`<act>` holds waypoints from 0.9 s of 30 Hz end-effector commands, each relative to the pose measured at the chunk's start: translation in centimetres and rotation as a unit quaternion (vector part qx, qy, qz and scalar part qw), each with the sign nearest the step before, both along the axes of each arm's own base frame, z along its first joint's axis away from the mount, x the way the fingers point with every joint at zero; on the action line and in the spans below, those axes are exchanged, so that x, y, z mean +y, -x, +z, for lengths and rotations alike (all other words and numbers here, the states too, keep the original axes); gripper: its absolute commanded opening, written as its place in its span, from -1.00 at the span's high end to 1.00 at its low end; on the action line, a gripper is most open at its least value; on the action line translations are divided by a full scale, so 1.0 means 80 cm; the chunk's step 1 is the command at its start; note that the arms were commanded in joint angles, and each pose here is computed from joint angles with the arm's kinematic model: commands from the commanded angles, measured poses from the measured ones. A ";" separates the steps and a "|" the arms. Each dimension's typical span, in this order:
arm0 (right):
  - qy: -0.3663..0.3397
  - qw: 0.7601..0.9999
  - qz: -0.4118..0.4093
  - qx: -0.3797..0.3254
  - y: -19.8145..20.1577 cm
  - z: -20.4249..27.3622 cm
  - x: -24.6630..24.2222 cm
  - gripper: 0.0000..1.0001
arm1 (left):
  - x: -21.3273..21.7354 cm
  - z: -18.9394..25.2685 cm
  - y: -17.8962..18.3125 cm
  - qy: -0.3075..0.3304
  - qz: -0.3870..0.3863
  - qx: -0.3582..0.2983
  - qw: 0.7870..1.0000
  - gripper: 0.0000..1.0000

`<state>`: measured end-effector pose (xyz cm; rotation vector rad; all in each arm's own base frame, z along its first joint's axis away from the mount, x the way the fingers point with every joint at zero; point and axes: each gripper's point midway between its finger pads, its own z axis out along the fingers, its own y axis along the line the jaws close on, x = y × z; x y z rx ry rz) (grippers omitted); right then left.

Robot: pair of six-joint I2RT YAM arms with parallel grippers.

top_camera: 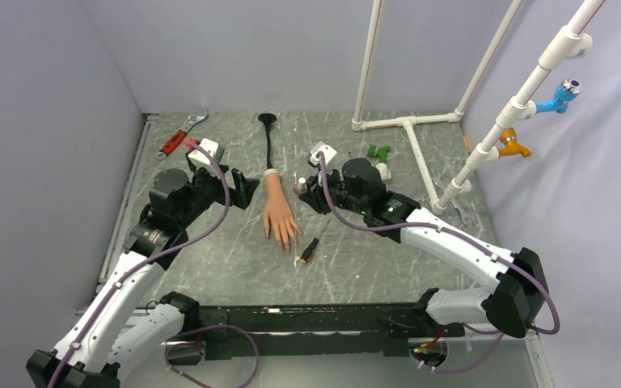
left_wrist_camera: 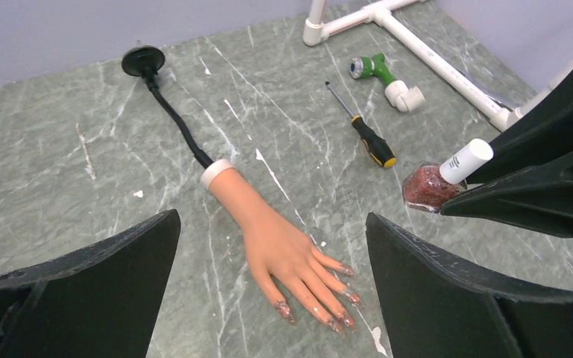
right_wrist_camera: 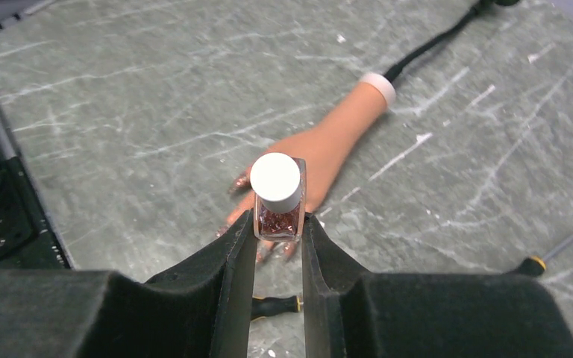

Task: Paint the nails
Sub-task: Place the nail polish bottle at the center of the board.

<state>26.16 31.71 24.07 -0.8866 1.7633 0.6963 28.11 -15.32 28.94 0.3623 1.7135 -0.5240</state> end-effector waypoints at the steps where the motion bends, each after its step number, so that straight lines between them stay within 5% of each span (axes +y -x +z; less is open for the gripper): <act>1: -0.034 0.997 -0.061 -0.025 -0.023 0.012 -0.010 1.00 | 0.015 0.028 -0.009 0.024 0.042 -0.026 0.998 -0.99; 11: -0.044 0.993 -0.111 -0.020 -0.038 -0.032 -0.019 1.00 | 0.004 0.009 -0.011 -0.012 0.011 0.024 1.000 -0.99; 27: -0.041 0.986 -0.163 -0.008 -0.078 -0.109 -0.024 1.00 | 0.015 0.026 -0.005 -0.021 0.019 -0.021 0.999 -0.93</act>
